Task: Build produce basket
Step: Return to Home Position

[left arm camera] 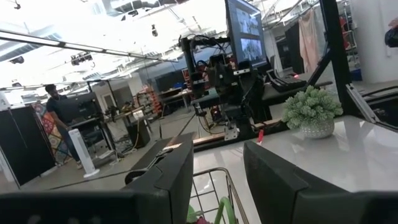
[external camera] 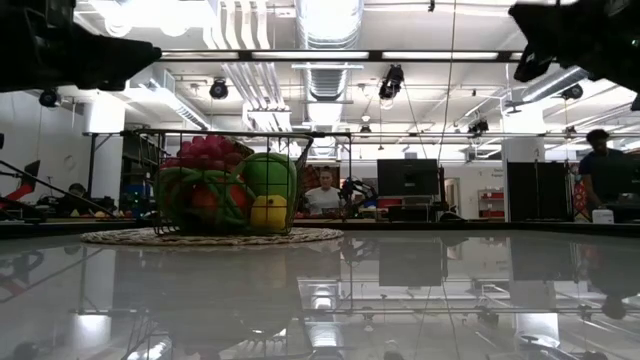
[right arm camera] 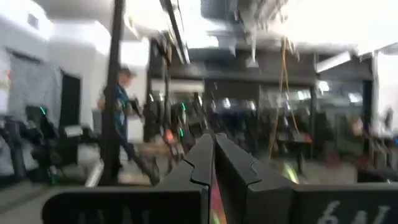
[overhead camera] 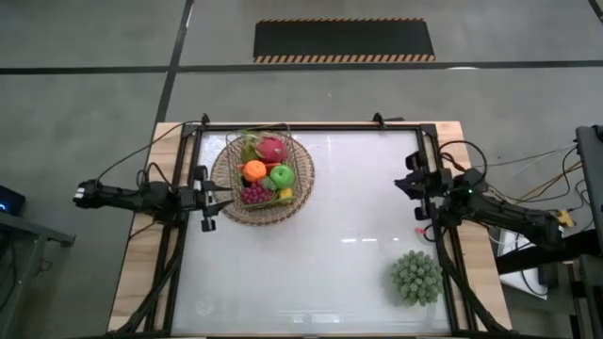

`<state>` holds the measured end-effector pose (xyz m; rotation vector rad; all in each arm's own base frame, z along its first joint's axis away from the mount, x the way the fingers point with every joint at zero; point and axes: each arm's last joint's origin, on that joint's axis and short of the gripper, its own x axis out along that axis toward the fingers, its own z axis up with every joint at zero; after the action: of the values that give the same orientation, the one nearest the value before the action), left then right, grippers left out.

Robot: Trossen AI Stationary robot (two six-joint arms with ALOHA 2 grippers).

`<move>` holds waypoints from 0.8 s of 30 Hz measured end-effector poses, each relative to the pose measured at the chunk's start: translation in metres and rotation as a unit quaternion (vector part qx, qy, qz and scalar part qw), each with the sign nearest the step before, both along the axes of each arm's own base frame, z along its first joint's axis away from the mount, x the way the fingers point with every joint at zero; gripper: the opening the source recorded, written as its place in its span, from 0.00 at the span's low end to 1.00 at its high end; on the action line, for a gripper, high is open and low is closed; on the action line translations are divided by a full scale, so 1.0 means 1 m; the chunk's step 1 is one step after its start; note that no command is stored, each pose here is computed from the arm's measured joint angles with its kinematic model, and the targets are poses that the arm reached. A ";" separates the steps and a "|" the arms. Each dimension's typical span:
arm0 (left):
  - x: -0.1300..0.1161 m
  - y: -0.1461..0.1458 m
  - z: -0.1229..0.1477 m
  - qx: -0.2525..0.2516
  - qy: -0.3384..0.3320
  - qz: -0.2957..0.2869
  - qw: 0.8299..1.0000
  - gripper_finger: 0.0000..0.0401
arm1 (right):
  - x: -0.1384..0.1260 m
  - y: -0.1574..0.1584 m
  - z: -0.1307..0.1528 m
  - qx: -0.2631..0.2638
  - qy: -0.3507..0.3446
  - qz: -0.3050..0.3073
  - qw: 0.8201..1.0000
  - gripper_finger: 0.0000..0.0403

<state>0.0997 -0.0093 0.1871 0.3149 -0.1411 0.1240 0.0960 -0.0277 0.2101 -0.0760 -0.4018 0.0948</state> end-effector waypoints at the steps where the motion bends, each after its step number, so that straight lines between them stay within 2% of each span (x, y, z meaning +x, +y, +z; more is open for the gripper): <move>1: 0.000 0.000 0.000 0.000 0.001 0.000 1.000 0.31 | 0.001 0.000 -0.003 0.004 0.017 -0.004 1.000 0.02; 4: 0.001 0.000 -0.001 0.001 0.004 0.000 1.000 0.31 | 0.005 -0.001 -0.022 0.061 0.104 -0.063 0.991 0.02; 7: 0.001 0.000 -0.001 0.001 0.008 0.000 1.000 0.31 | 0.005 -0.002 -0.040 0.119 0.177 -0.193 0.958 0.02; 9: 0.002 0.000 -0.002 0.002 0.010 0.000 1.000 0.31 | 0.002 0.000 -0.044 0.108 0.187 -0.241 0.946 0.02; 13: 0.003 0.000 -0.003 0.003 0.016 0.000 1.000 0.31 | -0.001 0.008 -0.039 0.012 0.171 -0.221 0.960 0.02; 24: 0.005 -0.001 -0.005 0.006 0.031 0.000 0.999 0.31 | -0.001 0.008 -0.040 -0.001 0.178 -0.221 0.959 0.02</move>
<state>0.1045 -0.0102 0.1819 0.3297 -0.0799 0.1130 0.0946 -0.0198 0.1702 -0.1460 -0.0183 -0.3309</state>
